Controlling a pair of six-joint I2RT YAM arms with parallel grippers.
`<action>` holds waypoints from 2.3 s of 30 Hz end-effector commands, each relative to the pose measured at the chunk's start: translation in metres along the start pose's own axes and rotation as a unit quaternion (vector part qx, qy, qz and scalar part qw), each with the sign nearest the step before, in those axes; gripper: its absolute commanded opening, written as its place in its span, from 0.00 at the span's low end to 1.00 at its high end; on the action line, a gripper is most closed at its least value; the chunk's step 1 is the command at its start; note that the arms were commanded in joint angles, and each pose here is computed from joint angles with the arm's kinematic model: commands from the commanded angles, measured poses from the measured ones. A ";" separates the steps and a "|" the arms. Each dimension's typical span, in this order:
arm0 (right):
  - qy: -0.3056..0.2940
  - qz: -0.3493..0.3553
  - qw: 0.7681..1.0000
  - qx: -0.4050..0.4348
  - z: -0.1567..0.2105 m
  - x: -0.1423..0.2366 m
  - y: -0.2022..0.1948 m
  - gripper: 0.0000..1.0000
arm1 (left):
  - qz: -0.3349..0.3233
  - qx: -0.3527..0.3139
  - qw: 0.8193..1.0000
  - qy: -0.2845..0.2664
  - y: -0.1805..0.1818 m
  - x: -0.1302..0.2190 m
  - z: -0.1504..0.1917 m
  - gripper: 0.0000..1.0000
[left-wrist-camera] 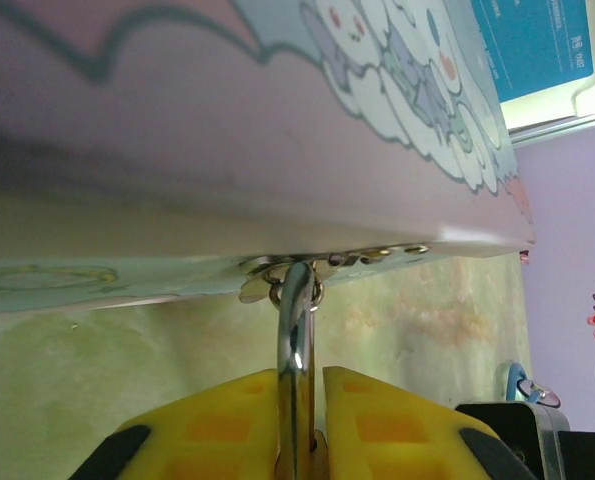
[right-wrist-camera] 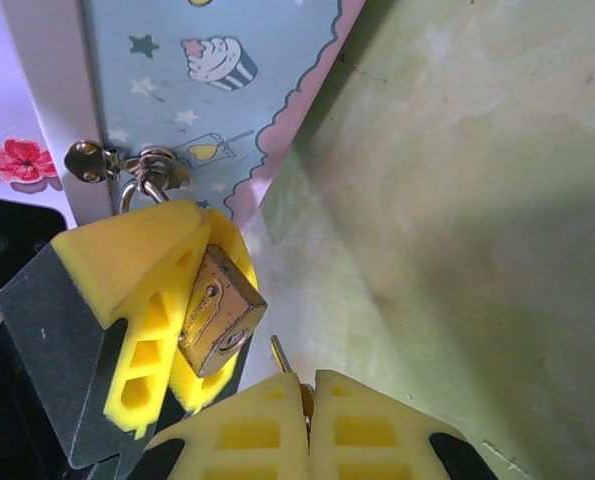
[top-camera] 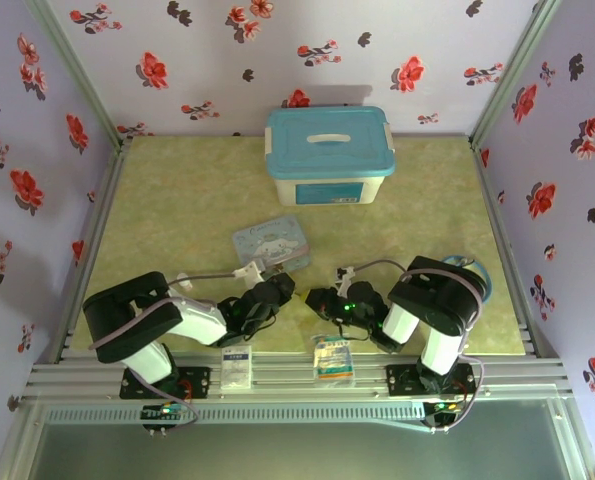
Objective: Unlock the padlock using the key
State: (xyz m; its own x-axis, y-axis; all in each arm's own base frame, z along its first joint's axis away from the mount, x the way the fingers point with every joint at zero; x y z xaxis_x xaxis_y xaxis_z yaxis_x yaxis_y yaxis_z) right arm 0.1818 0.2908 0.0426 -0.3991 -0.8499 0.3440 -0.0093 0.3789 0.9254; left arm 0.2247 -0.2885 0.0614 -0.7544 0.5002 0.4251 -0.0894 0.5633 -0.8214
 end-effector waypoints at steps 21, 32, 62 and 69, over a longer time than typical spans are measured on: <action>-0.021 -0.027 0.999 0.018 -0.004 -0.001 0.017 0.00 | 0.037 0.045 0.998 -0.027 -0.012 -0.002 -0.010 0.00; -0.033 -0.037 0.999 0.003 -0.012 -0.012 0.026 0.00 | 0.065 0.077 0.995 -0.014 -0.021 0.000 -0.003 0.00; -0.044 -0.076 0.996 0.010 -0.023 -0.013 0.053 0.00 | 0.094 0.111 0.989 -0.006 -0.033 0.002 0.000 0.00; -0.051 -0.096 0.993 0.035 -0.025 -0.012 0.069 0.00 | 0.118 0.125 0.985 0.001 -0.051 0.003 -0.001 0.00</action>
State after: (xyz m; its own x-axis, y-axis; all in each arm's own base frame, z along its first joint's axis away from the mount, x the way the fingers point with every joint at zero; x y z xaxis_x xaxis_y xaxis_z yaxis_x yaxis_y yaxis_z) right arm 0.1977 0.3028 0.0621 -0.4508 -0.8432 0.2931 -0.0388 0.3465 0.9372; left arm 0.2342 -0.2816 0.0667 -0.8142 0.4754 0.3333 -0.1381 0.3992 -0.9064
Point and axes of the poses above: each hand's point on the last joint's axis, 136 mm out from that joint toward the fingers, its own x axis back along the fingers, its own y axis along the line the jaws close on, z = x × y, the point moved 1 cm from there along x, back along the fingers, and after that the axes turned 1 degree about x, right-handed, at the moved point
